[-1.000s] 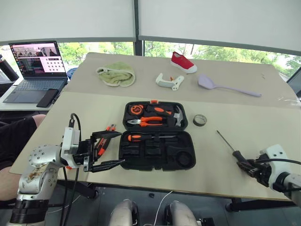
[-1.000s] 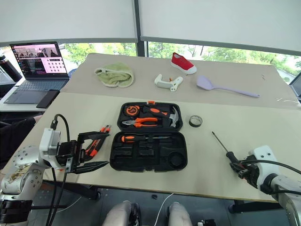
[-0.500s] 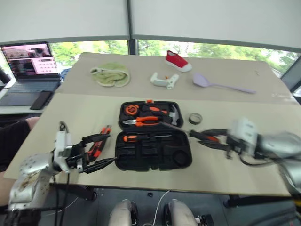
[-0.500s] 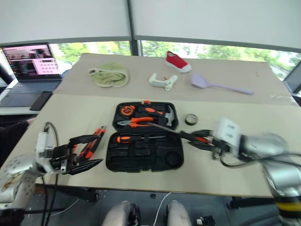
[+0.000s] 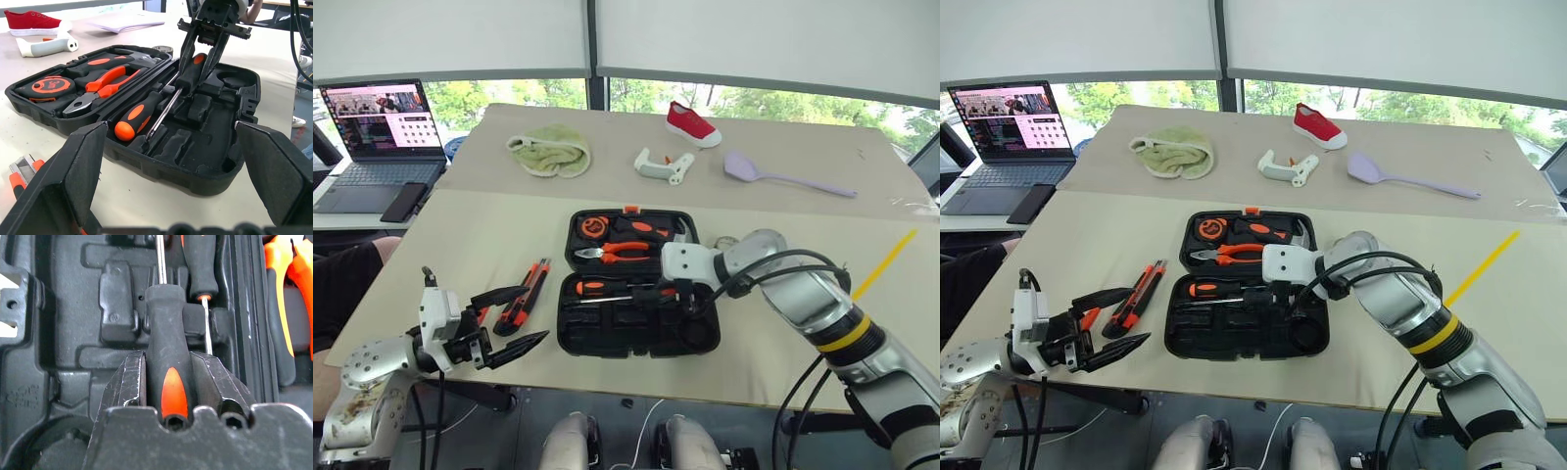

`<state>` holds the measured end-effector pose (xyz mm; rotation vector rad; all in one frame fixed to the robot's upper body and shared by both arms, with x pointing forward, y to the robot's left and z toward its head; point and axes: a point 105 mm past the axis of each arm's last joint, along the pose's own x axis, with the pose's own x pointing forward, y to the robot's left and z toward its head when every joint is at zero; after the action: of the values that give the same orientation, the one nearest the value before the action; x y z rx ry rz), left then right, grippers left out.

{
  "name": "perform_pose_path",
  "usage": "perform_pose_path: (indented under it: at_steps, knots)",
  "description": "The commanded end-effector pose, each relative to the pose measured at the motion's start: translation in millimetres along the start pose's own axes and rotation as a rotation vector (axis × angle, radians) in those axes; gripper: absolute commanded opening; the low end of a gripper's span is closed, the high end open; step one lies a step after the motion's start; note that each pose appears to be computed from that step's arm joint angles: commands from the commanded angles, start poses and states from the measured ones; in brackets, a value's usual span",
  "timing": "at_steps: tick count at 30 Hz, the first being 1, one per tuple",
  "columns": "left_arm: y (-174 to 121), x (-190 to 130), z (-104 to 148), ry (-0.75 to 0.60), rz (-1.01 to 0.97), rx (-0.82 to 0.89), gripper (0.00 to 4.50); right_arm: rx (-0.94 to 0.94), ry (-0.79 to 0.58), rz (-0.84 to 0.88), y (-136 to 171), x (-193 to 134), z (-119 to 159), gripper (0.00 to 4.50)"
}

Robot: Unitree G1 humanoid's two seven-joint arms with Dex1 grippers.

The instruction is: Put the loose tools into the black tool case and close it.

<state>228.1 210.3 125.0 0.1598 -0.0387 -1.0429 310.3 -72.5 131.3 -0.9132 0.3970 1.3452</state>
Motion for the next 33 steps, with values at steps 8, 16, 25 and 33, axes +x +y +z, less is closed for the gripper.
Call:
perform_pose_path:
  at_steps: [8, 16, 25, 33]
  knots:
    - [-3.0, -16.5, -11.1, 0.002, 0.002, 0.028, 4.5, 0.083, 0.048, -0.048, -6.5, -16.7, -11.3, 1.02]
    - [-2.4, -18.6, -17.0, -0.001, -0.003, 0.038, 4.5, 0.051, 0.069, -0.044, -6.8, -18.1, -17.7, 1.02]
    - [-3.4, -20.6, -24.5, -0.006, 0.002, 0.039, 4.5, 0.015, 0.018, 0.002, -1.6, -12.3, -13.6, 1.02]
    - [-4.3, -20.7, -26.6, -0.006, 0.009, 0.041, 4.5, -0.117, -0.188, -0.028, -13.7, -24.6, 19.4, 3.61]
